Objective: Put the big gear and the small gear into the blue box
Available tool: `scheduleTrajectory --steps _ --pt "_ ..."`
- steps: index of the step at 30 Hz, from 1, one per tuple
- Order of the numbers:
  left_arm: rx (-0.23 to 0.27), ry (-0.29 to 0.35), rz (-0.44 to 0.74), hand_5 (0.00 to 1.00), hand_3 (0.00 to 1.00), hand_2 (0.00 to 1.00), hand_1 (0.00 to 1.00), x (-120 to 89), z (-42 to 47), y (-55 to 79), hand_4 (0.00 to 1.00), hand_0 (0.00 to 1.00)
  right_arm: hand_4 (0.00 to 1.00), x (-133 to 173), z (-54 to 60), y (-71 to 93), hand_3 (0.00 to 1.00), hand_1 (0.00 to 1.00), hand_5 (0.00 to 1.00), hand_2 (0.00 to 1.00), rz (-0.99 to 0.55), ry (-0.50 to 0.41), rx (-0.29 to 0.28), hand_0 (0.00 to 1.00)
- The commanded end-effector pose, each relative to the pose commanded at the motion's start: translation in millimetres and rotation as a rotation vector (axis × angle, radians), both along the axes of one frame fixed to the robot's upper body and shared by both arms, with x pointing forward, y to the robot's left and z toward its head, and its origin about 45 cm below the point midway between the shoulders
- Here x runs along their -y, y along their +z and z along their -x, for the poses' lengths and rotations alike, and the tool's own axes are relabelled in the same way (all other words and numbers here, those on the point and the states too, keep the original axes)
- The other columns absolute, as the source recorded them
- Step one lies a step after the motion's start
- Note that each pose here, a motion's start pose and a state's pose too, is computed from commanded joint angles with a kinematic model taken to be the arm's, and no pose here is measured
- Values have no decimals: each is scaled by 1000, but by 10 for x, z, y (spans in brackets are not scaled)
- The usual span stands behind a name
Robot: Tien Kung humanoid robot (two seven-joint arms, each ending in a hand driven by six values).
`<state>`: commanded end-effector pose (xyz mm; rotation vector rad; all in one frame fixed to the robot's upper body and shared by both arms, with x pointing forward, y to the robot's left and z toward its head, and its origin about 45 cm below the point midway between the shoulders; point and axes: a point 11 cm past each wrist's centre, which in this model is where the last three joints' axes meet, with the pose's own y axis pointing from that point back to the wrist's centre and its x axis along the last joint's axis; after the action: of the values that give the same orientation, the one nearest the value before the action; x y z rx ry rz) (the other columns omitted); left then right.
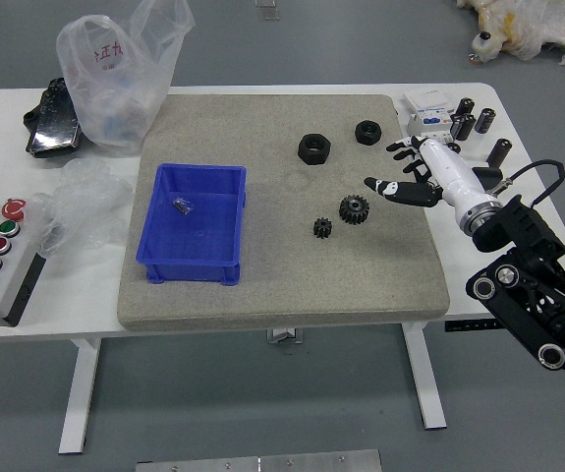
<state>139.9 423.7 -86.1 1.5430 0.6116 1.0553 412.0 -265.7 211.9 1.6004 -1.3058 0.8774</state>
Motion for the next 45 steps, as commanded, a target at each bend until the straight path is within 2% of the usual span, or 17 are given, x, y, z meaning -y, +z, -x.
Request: scheduleTrajectory --steps 9,19,38,39,44,45 --pt "-4 -2 1 497 672 559 573 10 -2 -2 699 717 880 -174 -108 -147 754 620 490 779 204 67 -27 413" --pt "-9 -2 -1 493 672 559 573 6 8 -2 697 717 863 -388 -190 -291 748 610 453 776 226 124 -72 409" --pt "-10 -11 1 489 671 559 573 24 -21 1 694 717 852 -393 -337 -572 745 594 439 769 308 137 -167 395" --pt "-10 -11 1 488 670 559 573 25 -22 1 692 717 662 -393 -338 -583 696 562 308 657 307 137 -170 375" --pt "-7 -13 4 488 670 559 573 36 -33 1 692 717 662 -382 -325 -633 696 562 308 657 296 136 -176 375" --pt "-7 -13 4 487 672 559 573 36 -32 1 690 717 519 -384 -322 -636 604 530 149 483 292 137 -173 388"
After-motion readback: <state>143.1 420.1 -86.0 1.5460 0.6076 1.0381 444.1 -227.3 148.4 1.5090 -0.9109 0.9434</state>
